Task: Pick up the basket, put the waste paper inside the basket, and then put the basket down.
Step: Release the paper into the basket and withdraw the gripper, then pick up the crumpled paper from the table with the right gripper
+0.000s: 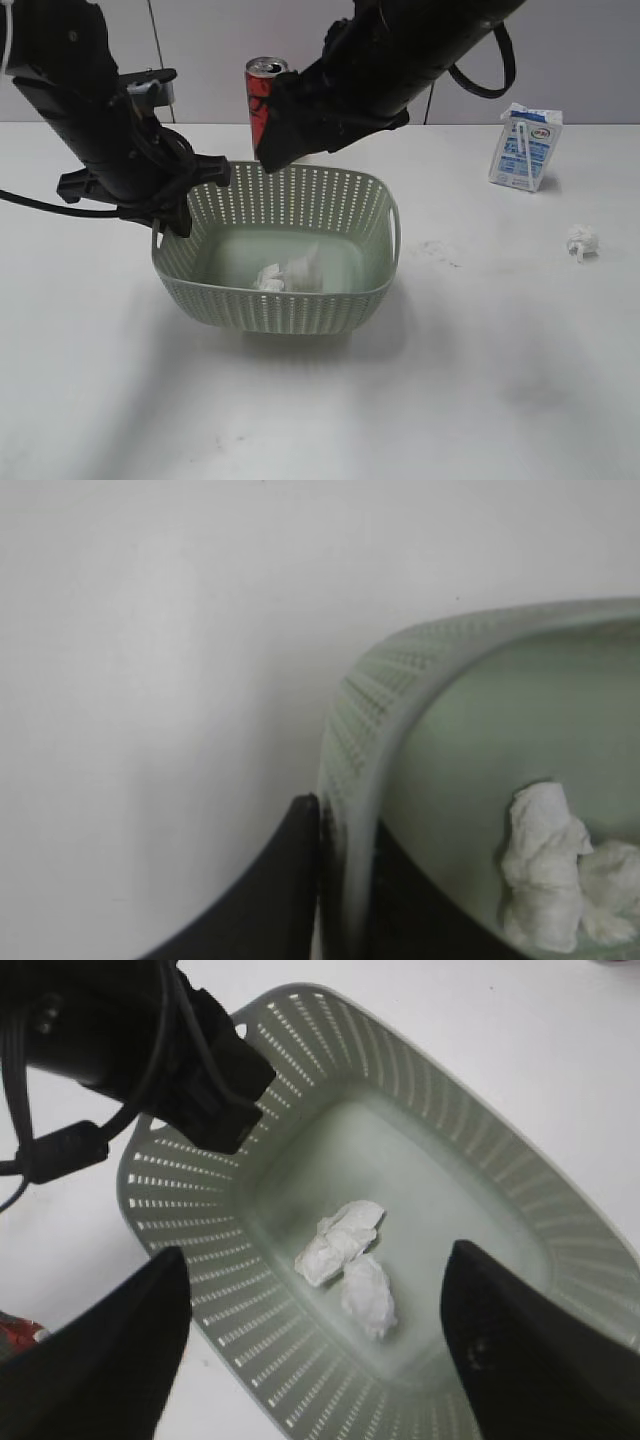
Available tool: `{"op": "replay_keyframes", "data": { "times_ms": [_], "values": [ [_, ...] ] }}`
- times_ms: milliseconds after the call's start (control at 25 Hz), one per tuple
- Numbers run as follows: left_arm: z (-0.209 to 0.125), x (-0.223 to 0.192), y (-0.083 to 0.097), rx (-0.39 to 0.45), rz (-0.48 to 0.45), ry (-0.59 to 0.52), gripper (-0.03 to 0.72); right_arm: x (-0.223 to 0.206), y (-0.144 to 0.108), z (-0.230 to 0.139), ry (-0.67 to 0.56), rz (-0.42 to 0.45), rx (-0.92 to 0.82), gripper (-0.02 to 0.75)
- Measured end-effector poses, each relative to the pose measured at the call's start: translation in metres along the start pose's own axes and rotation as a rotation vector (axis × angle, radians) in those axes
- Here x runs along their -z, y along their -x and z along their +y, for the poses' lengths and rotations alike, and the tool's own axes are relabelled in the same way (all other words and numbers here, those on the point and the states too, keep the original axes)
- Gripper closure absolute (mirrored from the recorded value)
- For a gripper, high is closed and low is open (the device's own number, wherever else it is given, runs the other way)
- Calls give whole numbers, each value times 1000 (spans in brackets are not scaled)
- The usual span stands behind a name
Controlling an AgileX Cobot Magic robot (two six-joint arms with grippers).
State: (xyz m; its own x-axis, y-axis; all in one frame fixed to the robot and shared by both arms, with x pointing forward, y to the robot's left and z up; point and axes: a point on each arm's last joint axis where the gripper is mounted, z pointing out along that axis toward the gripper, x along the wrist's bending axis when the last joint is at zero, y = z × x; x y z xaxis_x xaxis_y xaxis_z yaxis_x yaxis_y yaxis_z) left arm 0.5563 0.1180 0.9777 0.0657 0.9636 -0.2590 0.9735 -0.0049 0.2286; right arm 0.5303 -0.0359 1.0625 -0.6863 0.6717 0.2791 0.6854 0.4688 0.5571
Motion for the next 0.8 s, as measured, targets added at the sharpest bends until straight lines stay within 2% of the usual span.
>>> {"op": "replay_keyframes", "data": {
  "times_ms": [40, 120, 280, 360, 560, 680, 800],
  "values": [
    [0, 0, 0, 0, 0, 0, 654, 1, -1, 0, -10, 5, 7, 132],
    [0, 0, 0, 0, 0, 0, 655, 5, 1, 1, -37, -13, 26, 123],
    [-1, 0, 0, -1, 5, -10, 652, 22, 26, 8, -69, -175, 33, 136],
    [-1, 0, -1, -1, 6, -13, 652, 34, 53, 10, -54, -262, -19, 140],
    [-1, 0, -1, -1, 6, -13, 652, 69, 145, -5, -28, -419, -280, 142],
    [-1, 0, 0, -1, 5, -10, 652, 73, 193, -31, -76, -476, -417, 142],
    [-1, 0, 0, -1, 4, -8, 652, 60, 231, -63, -163, -497, -518, 143]
  ]
}}
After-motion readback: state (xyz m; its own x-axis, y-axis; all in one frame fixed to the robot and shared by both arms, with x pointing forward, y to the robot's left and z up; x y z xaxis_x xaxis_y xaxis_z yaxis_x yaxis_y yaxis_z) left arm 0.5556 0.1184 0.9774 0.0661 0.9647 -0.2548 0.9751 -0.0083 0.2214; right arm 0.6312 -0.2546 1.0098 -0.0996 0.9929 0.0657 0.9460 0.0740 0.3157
